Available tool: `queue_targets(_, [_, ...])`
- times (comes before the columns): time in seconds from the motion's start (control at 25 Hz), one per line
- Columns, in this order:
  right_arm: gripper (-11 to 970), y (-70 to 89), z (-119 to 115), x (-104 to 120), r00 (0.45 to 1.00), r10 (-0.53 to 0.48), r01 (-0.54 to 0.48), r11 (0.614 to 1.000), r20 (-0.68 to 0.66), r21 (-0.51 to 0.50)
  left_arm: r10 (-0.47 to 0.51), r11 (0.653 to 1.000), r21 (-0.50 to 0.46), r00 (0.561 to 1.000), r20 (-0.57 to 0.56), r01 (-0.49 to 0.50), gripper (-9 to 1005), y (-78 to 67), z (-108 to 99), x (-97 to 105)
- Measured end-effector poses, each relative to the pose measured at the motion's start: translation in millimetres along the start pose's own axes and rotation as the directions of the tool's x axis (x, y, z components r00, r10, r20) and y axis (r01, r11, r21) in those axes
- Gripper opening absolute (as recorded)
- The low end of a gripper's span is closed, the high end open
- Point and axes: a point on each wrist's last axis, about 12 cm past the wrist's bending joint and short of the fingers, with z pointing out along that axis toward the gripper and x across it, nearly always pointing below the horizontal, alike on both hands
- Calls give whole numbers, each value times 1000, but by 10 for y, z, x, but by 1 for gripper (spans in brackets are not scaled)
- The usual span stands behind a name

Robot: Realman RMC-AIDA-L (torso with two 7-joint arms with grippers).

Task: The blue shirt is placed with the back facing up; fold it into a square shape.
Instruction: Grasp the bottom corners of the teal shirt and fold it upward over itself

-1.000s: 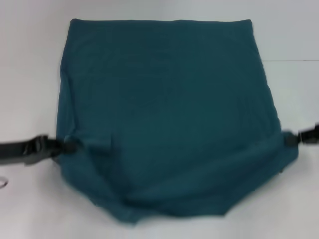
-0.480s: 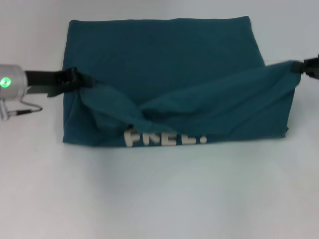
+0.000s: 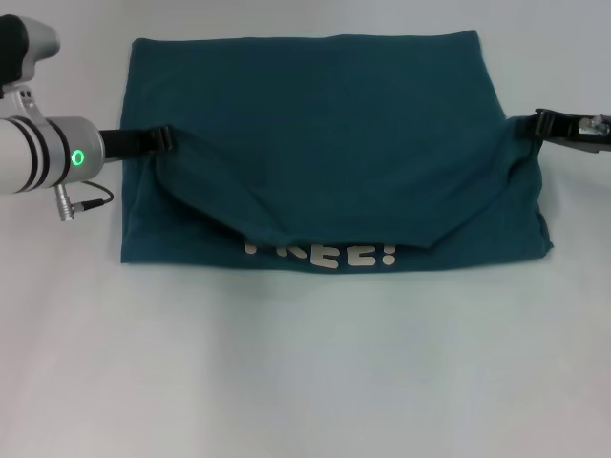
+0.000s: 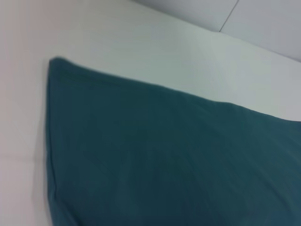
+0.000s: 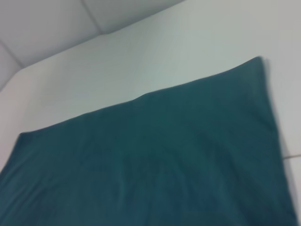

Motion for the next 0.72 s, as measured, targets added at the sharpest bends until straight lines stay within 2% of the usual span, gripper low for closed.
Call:
queue_targets(0.2, [58,34,44,-78,999,-7,6,999,42,34,32,999,-29,998,47,-31,22,-10,7,-83])
queue_targets(0.36, [61,88,62,-242,995,-35,30,998,90,54,49,998,-49,995,92,-45,21,-51,17,-201])
queue_targets(0.4, [61,129,81,-329,992,-54,47,997,112,65,55,997,-55,993,104,-49,21,-69,26,-236])
queue_targets(0.52, [63,180,114,-387,990,-79,70,995,121,74,68,995,-74,989,128,-59,21,-118,65,-300])
queue_targets(0.72, [65,321,237,-437,981,-153,141,984,116,109,84,992,-105,987,136,-70,21,-161,141,-296])
